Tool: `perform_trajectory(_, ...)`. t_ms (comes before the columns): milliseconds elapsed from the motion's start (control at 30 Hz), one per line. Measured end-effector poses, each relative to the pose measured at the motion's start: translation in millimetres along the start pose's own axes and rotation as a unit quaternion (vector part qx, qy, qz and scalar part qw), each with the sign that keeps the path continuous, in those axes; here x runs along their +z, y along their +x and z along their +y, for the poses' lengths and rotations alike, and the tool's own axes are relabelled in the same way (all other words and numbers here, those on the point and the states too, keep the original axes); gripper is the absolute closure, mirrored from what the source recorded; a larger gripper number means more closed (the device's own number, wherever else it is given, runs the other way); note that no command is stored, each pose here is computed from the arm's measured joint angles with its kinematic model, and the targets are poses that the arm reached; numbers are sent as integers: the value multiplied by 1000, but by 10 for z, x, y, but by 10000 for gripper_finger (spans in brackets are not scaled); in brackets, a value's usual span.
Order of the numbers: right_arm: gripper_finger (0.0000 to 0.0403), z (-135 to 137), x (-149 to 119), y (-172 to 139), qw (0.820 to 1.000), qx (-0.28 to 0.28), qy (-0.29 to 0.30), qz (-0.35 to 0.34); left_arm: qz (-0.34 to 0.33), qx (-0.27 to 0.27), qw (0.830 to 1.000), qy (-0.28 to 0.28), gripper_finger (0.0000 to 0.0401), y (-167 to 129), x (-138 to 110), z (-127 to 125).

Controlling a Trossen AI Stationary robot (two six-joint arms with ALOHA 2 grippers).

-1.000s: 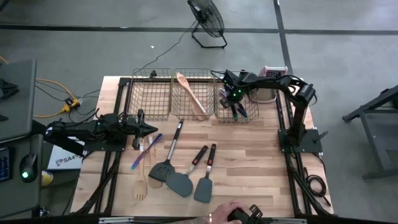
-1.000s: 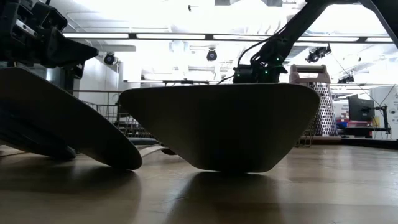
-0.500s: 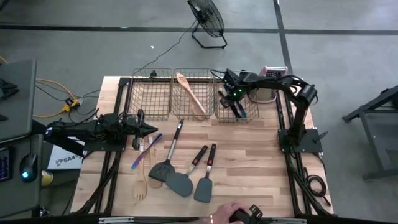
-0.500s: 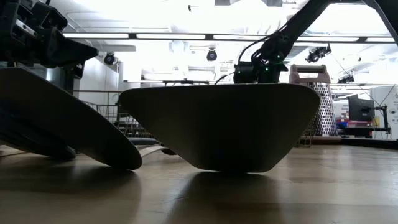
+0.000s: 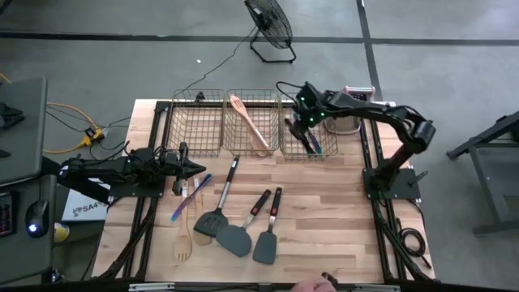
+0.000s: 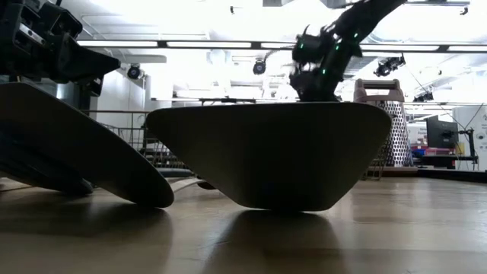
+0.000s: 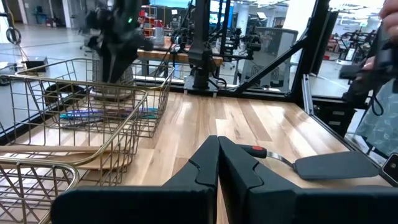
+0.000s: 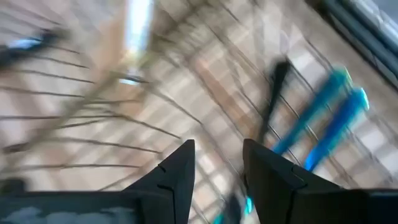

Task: Pick & Place Kitchen Items
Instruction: Put the black spatula into the left wire basket

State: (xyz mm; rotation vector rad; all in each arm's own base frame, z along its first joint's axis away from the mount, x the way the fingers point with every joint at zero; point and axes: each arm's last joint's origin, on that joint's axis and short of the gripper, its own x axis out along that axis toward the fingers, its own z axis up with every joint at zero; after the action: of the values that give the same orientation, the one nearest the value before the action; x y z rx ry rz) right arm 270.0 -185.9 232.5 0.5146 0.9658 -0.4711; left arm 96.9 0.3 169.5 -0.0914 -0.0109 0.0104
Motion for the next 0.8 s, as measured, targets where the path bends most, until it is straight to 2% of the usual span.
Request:
perform_trajectory(167,275,191,-134,-198,994,44,-83,-55,0,0,1000,0,398,0,0,0)
perform_trajectory(433,275,556,-520,-383,970,77,-221,-68,0,0,1000,0,398,0,-1,0)
perform_trajectory(567,275,759,-629,-424,949,100,-293,-68,0,0,1000,0,398,0,0,0)
perform_trajectory(800,275,1173,-784,-337,885,139,-438,-74,0,0,1000,0,398,0,-1,0)
